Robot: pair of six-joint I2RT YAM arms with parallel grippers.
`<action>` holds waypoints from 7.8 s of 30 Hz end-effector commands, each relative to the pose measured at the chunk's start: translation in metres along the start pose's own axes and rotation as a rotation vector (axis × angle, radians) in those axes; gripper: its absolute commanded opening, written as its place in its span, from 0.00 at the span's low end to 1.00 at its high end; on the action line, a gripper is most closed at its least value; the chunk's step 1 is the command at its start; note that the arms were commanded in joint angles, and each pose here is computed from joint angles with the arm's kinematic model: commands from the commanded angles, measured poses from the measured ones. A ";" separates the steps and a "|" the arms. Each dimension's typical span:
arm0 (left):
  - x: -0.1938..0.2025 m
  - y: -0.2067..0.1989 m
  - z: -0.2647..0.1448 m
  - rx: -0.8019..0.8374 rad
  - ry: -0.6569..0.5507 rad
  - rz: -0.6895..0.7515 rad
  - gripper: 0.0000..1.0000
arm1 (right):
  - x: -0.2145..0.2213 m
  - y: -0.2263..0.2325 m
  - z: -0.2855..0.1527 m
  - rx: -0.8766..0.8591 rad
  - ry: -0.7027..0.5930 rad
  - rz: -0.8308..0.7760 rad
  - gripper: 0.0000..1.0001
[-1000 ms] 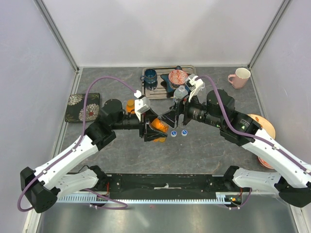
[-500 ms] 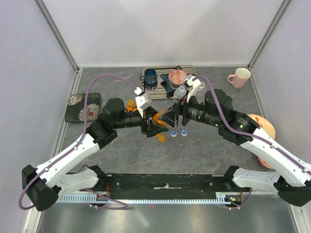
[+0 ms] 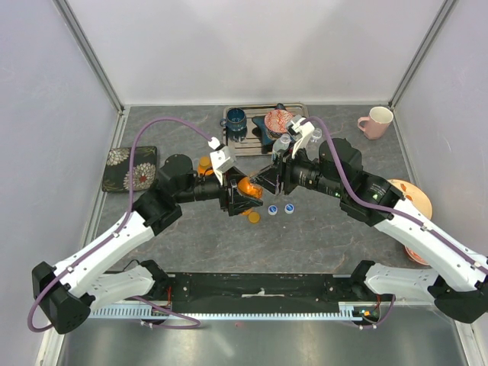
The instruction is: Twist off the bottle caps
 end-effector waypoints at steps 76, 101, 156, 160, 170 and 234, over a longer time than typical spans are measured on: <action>0.004 0.012 -0.140 -0.589 -0.250 -0.060 0.99 | 0.027 -0.223 0.161 0.882 -0.041 -0.167 0.00; 0.013 0.017 -0.137 -0.605 -0.233 -0.068 0.99 | 0.055 -0.266 0.181 0.838 0.036 -0.045 0.00; 0.020 0.057 -0.245 -1.196 -0.401 -0.179 0.99 | 0.065 -0.108 0.273 0.319 0.158 -0.144 0.89; 0.022 0.055 -0.248 -1.205 -0.372 -0.181 1.00 | 0.074 -0.121 0.282 0.395 0.153 -0.158 0.93; 0.024 0.053 -0.249 -1.198 -0.374 -0.193 0.99 | 0.083 -0.156 0.293 0.565 0.120 -0.186 0.94; -0.077 -0.008 -0.045 0.333 -0.128 -0.063 0.99 | -0.048 0.056 -0.027 -0.163 -0.131 -0.085 0.00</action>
Point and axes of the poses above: each gripper's point midway between its finger pads, its own z axis out along the fingers, its own y axis along the line the jaws close on, x = y × z, the point moved 1 cm from there along -z, back along the fingers, and after that the axes turned 2 degrees about z, right-handed, at the moved point
